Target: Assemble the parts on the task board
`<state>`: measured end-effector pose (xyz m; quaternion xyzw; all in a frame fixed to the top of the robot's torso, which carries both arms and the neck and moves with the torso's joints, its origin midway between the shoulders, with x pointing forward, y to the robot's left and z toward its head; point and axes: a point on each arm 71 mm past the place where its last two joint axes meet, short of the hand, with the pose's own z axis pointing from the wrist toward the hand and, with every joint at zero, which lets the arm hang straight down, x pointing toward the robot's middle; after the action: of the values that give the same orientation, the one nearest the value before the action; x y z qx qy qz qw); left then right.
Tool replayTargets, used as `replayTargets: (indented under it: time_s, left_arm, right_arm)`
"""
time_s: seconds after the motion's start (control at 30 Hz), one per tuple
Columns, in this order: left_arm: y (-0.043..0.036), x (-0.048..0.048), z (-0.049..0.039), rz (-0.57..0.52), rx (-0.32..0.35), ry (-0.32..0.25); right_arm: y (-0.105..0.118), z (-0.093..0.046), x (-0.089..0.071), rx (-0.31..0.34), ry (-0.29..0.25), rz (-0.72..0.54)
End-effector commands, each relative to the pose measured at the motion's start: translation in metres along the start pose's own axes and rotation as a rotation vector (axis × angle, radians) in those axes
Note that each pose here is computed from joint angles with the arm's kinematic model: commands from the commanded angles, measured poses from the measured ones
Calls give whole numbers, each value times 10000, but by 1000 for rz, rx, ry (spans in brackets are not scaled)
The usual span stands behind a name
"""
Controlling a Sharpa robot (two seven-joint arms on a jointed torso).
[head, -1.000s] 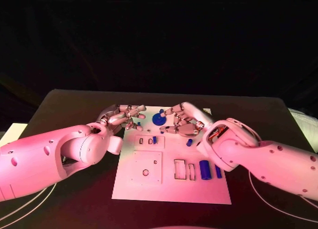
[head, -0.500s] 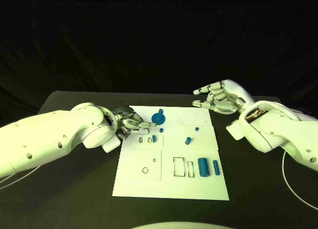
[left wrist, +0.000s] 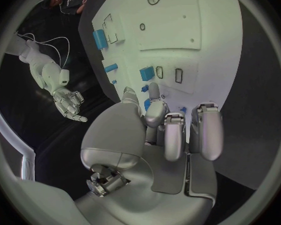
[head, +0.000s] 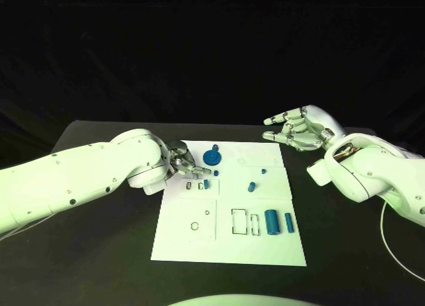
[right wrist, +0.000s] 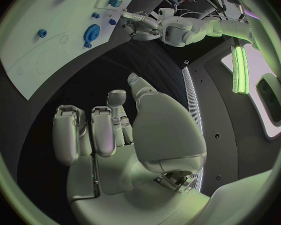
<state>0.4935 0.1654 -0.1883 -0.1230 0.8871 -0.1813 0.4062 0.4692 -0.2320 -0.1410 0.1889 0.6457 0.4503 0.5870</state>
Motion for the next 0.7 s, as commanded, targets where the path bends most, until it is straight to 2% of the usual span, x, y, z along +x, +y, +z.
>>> replayTargets:
  time_s: [0.03, 0.33, 0.7]
  left_arm:
    - [-9, 12, 20, 75, -30, 21]
    - [-87, 57, 91, 112, -33, 67]
    - [-153, 87, 126, 143, -30, 86]
  right_arm:
    - [-9, 4, 20, 5, 21, 5]
    - [-25, 17, 34, 13, 25, 2]
    - [-40, 31, 66, 20, 34, 5]
